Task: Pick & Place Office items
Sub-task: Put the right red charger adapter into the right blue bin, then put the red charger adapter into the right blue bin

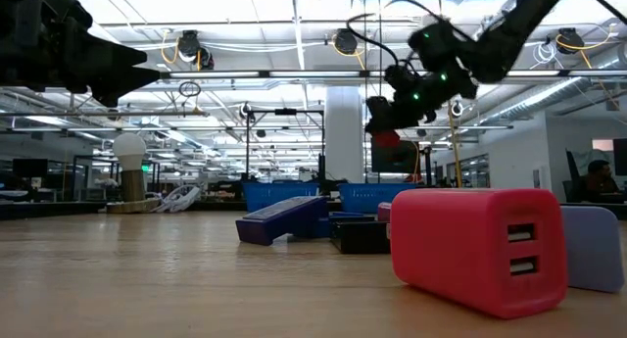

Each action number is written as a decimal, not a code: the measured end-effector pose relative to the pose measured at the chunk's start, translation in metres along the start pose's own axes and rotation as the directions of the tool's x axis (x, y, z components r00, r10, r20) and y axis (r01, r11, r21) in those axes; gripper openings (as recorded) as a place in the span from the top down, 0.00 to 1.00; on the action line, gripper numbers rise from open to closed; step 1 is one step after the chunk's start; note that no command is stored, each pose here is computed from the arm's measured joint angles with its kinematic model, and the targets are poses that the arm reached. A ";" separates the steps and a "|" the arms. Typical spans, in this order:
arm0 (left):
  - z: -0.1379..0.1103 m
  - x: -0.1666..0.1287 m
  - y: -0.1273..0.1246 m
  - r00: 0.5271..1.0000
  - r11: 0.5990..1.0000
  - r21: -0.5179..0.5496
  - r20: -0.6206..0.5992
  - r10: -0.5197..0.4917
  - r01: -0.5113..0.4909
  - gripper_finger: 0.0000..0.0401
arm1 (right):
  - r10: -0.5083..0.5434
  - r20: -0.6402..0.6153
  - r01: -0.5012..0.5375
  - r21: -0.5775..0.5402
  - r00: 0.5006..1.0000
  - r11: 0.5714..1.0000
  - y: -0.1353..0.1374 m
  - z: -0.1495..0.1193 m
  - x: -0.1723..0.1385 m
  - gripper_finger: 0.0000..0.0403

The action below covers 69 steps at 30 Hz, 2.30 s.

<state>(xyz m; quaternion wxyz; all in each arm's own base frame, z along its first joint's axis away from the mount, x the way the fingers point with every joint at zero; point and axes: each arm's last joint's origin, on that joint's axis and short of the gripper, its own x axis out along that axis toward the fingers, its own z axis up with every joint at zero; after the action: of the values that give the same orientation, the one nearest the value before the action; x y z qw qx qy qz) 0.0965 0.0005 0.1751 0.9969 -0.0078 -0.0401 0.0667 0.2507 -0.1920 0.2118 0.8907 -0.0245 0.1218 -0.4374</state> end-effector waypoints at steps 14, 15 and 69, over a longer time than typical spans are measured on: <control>0.000 0.000 0.000 1.000 1.000 0.001 0.000 0.000 0.000 0.36 | 0.042 -0.036 -0.042 -0.002 0.998 0.999 -0.028 -0.047 0.028 0.48; 0.000 0.000 0.000 1.000 1.000 0.000 0.000 0.000 0.000 0.36 | 0.043 -0.036 -0.043 -0.001 0.998 0.999 -0.027 -0.050 0.029 0.48; 0.000 0.000 0.000 1.000 1.000 0.001 0.000 0.000 0.000 0.36 | 0.235 -0.216 -0.274 -0.169 0.948 0.947 -0.035 -0.071 0.060 0.31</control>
<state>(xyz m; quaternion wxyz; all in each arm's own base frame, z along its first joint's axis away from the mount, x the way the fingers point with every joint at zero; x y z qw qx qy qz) 0.0965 0.0005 0.1751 0.9969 -0.0072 -0.0400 0.0667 0.2415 -0.2560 0.1363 0.9169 -0.0541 0.2524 -0.3044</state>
